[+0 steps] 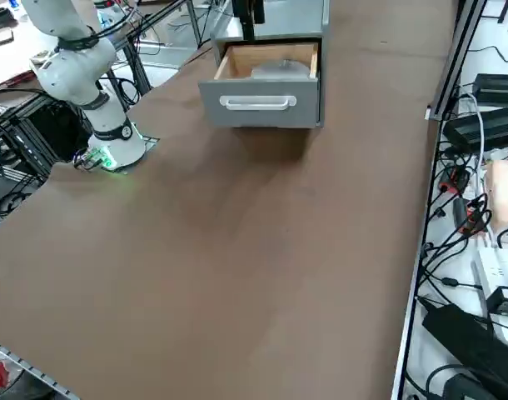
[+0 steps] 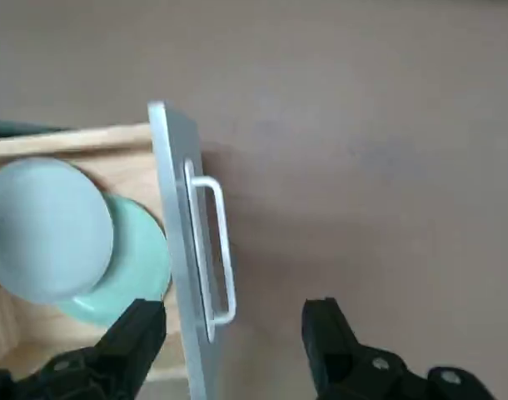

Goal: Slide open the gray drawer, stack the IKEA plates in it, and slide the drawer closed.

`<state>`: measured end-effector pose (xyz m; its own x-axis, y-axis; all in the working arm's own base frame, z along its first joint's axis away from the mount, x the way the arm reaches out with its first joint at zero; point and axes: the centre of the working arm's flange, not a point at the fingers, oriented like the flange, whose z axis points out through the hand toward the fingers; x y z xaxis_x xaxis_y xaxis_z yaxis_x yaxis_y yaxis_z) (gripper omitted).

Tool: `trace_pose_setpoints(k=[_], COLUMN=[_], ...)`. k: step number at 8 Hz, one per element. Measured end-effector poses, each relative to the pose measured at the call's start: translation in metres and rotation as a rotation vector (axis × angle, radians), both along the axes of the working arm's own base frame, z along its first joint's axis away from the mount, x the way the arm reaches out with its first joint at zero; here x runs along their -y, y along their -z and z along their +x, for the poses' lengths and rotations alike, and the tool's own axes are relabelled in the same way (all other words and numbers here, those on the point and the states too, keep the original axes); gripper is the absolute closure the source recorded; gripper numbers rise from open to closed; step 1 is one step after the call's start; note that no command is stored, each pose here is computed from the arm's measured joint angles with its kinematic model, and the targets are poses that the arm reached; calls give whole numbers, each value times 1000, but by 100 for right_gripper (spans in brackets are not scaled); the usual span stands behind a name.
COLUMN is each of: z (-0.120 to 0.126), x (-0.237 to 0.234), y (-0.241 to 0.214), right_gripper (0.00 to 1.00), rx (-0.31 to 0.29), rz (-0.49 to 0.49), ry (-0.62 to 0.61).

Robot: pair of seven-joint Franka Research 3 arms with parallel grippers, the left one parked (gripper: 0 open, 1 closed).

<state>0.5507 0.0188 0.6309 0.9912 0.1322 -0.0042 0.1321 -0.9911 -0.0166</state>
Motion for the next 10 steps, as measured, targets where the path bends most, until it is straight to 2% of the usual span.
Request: trace_pose_setpoints(k=[2,4,7,10], z=[-32,-43,-34,-1], x=[5,2,-6,5], y=[-3,-7,22,118], right_gripper=[0,0,0,0], rx=[-8,-4,-32,43], rz=[-8,-5,-8,-20], ry=[0,-9,-31,-134])
